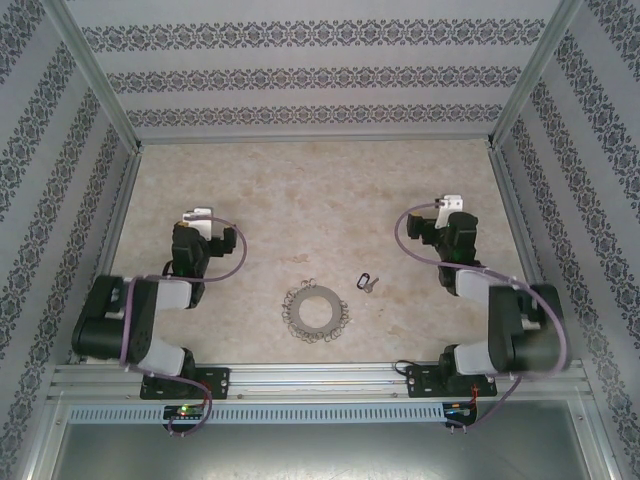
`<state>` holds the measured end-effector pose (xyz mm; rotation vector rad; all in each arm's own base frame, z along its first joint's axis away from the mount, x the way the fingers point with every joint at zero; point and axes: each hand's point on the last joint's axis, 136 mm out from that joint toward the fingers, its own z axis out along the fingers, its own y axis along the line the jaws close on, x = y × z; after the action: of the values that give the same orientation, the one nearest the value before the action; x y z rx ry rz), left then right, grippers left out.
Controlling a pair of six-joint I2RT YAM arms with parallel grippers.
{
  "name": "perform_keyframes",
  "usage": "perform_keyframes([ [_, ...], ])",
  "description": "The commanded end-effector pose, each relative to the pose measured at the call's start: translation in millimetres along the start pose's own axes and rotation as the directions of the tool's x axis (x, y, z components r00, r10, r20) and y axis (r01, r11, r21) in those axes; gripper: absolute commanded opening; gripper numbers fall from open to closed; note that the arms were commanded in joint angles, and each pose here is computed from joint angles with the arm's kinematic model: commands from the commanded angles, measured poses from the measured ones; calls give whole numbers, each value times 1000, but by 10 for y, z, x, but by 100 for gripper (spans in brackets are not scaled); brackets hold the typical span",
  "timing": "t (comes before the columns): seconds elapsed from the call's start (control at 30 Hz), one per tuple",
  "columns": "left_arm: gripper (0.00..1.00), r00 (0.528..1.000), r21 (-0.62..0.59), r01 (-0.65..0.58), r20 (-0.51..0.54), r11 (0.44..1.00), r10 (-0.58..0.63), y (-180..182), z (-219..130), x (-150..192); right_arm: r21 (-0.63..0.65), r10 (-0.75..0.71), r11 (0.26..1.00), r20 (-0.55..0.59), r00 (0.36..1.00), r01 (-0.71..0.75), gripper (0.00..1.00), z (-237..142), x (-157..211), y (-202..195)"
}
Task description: Put the keys on the keyring
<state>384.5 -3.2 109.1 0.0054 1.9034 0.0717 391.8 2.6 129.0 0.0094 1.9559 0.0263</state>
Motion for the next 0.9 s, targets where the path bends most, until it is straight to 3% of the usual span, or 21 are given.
perform_keyframes([
  [0.0,100,999,-17,32,-37,999,-33,9,-91,-314,27,-43,999,19,999,42,98,-275,-398,72],
  [0.17,100,970,114,227,-112,967,-215,-325,-230,-570,-22,160,986,-143,977,-164,98,-606,-331,304],
  [0.27,100,884,242,448,-264,861,-386,-680,-384,-608,-149,147,971,-257,955,-190,98,-828,-87,725],
  [0.4,100,822,453,562,-399,692,-407,-1172,-759,-700,-304,23,939,-411,911,-161,98,-1263,264,1288],
  [0.5,100,801,511,592,-459,624,-384,-1389,-1030,-623,-375,-35,908,-510,859,-185,98,-1574,471,1530],
  [0.6,100,816,565,550,-519,616,-252,-1628,-1247,-461,-443,-76,868,-566,821,-225,98,-1786,589,1723],
  [0.7,100,831,569,477,-539,670,-134,-1740,-1329,-303,-492,-134,837,-611,780,-242,96,-1890,709,1884],
  [0.8,96,828,587,478,-550,654,-111,-1855,-1346,-241,-527,-237,827,-643,728,-196,91,-1897,828,2015],
  [0.87,93,834,606,483,-539,632,-120,-1908,-1347,-241,-547,-305,823,-654,693,-154,81,-1851,896,2083],
])
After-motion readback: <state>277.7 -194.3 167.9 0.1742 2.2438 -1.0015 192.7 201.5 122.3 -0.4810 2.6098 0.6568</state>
